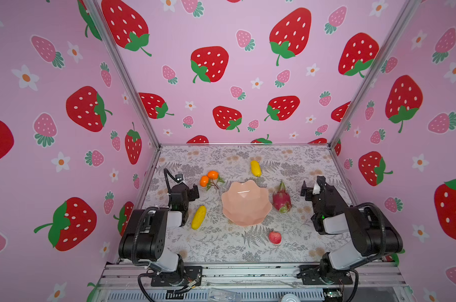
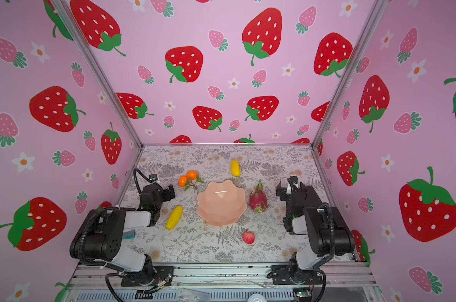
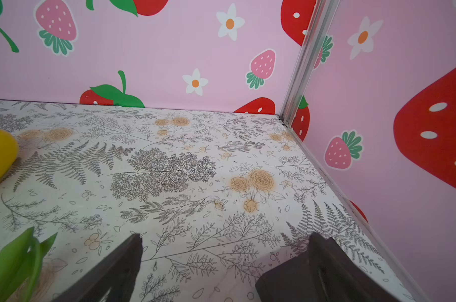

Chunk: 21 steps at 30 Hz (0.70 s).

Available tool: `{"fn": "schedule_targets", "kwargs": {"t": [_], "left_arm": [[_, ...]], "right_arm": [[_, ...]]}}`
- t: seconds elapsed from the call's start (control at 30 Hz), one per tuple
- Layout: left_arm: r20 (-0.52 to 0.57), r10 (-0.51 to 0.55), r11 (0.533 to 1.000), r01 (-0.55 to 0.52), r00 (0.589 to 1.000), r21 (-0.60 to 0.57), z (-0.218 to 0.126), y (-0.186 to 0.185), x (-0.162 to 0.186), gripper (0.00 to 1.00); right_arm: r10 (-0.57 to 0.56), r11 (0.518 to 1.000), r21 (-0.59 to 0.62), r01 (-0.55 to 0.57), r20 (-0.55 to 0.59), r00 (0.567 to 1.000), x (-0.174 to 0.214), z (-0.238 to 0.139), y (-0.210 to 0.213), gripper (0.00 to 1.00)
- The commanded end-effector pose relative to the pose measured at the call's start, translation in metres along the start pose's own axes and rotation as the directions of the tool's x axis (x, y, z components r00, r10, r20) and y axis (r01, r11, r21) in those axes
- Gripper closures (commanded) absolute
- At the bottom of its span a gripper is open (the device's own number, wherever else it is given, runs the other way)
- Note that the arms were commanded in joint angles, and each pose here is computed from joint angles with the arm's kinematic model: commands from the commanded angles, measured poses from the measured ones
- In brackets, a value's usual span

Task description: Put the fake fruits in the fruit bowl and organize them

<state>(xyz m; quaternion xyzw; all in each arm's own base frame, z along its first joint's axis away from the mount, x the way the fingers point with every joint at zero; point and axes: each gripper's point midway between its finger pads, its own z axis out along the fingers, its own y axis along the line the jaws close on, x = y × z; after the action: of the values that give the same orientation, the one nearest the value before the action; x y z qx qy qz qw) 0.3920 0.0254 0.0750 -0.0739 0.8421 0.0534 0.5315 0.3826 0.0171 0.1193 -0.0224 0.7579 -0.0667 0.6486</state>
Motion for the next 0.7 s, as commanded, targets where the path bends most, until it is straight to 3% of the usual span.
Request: {"fn": "schedule_targets", "kwargs": {"t": [0.0,0.67], "left_arm": [[0.032,0.003,1.0,-0.004,0.999,0.007,0.0016,-0.0012,-0.014,0.01],[0.045,-0.011,1.0,0.011,0.999,-0.004,-0.0003,0.0023,-0.0178,0.01]], "right_arm": [[-0.014,1.0,-0.007,0.014,0.008,1.0,-0.0017,-0.0001,0.0012,0.01],[0.002,1.0,0.02,-0.003,0.03,1.0,-0.0078,-0.0034,-0.0045,0.01]]}}
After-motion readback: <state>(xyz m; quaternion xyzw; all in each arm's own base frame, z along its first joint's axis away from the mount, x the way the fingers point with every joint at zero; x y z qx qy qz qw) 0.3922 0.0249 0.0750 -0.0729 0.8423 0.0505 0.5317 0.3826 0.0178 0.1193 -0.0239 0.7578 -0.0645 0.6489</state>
